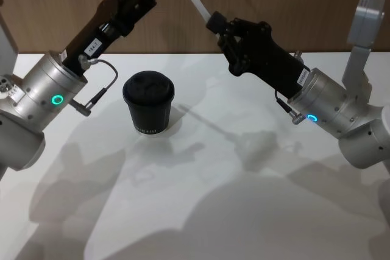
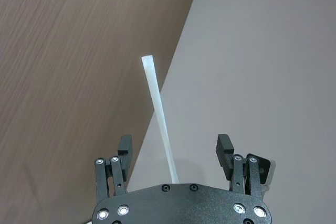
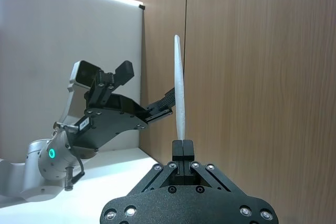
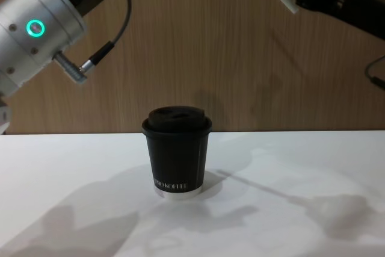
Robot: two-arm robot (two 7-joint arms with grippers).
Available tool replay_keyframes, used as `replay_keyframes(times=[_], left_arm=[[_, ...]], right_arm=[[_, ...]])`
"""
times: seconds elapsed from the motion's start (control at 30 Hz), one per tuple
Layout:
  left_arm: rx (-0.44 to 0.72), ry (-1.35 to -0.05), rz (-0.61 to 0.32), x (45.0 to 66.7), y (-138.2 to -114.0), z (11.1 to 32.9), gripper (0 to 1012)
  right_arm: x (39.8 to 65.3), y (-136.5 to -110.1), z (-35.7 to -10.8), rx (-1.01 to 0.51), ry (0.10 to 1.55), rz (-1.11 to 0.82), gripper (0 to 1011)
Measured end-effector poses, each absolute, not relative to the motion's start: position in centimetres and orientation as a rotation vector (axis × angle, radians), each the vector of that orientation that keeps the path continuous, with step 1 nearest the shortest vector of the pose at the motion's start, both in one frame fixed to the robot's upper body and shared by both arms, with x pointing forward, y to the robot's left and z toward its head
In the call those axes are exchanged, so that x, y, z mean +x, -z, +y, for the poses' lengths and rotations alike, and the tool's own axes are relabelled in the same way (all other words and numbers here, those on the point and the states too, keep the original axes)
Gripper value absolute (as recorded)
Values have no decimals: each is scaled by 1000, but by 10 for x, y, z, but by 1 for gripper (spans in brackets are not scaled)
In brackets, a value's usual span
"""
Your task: Pick up the straw with one hand, pass it to the other hand, and insert it into the cup.
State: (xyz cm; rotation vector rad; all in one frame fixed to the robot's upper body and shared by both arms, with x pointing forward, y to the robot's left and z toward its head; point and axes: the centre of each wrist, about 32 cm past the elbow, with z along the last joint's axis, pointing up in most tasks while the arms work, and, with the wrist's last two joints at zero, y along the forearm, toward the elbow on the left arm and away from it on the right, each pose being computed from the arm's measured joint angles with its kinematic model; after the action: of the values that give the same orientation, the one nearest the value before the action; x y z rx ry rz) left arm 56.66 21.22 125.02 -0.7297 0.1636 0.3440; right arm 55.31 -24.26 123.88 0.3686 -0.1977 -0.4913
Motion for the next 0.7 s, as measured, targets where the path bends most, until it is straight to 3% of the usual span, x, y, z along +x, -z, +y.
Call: replay_keyframes(times=[0.7], left_arm=[[-770,-271,213,593,-1251,195,1000]], right_arm=[[553,-1239,-243,368,491,-198,0]])
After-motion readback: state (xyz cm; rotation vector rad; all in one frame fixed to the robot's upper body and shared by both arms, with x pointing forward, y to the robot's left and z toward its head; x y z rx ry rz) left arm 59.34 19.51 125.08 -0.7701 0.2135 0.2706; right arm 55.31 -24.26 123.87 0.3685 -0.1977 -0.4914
